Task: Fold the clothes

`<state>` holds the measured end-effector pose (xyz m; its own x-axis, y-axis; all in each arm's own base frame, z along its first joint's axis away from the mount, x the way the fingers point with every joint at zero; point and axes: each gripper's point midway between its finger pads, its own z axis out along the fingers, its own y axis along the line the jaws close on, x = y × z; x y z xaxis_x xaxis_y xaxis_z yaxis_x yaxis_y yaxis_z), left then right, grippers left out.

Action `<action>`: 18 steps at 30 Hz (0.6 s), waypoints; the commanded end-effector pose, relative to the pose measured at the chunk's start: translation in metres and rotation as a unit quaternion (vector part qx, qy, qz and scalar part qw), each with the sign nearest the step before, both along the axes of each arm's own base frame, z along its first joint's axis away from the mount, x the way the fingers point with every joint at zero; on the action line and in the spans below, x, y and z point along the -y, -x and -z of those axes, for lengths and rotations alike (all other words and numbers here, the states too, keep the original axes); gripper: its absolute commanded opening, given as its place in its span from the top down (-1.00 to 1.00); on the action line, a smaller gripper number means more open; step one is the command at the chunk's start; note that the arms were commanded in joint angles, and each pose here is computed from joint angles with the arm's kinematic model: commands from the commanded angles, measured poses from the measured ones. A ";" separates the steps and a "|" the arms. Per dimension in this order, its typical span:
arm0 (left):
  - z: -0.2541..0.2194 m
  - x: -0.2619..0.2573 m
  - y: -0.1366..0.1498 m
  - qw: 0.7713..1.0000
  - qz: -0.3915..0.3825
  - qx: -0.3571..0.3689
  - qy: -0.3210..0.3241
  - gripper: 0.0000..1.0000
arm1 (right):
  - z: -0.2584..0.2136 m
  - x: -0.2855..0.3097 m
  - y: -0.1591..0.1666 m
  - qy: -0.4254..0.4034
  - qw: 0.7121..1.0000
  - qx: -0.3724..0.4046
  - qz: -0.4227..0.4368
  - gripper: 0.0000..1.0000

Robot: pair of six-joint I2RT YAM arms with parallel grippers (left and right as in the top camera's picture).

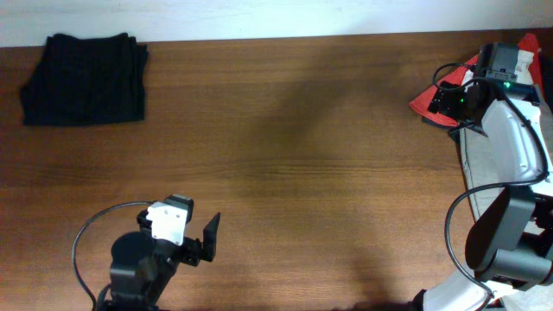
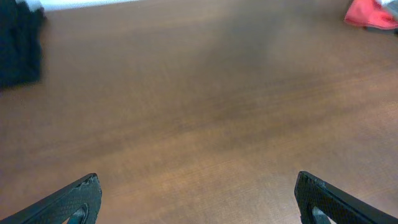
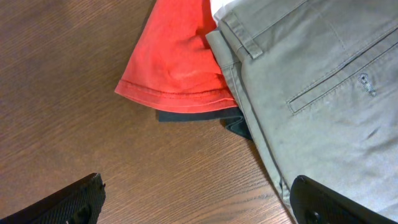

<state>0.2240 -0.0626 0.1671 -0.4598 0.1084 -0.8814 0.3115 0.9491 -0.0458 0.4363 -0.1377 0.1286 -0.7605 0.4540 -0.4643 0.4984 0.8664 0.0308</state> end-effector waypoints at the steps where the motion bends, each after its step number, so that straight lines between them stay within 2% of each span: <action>1: 0.005 -0.018 -0.001 0.998 -0.040 0.043 -0.028 -0.99 | -0.005 0.004 -0.001 0.005 1.000 0.006 0.007 -0.97; 4: 0.014 -0.033 -0.004 0.994 -0.079 0.072 -0.037 -0.99 | -0.005 0.004 -0.001 0.005 1.000 0.006 0.007 -0.97; 13: 0.020 -0.052 -0.022 0.976 -0.125 0.177 -0.023 -0.98 | -0.005 0.004 -0.001 0.005 1.000 0.006 0.007 -0.97; 18: 0.008 -0.057 -0.022 0.966 -0.138 0.217 -0.019 -0.99 | -0.005 0.004 -0.001 0.005 1.000 0.006 0.007 -0.97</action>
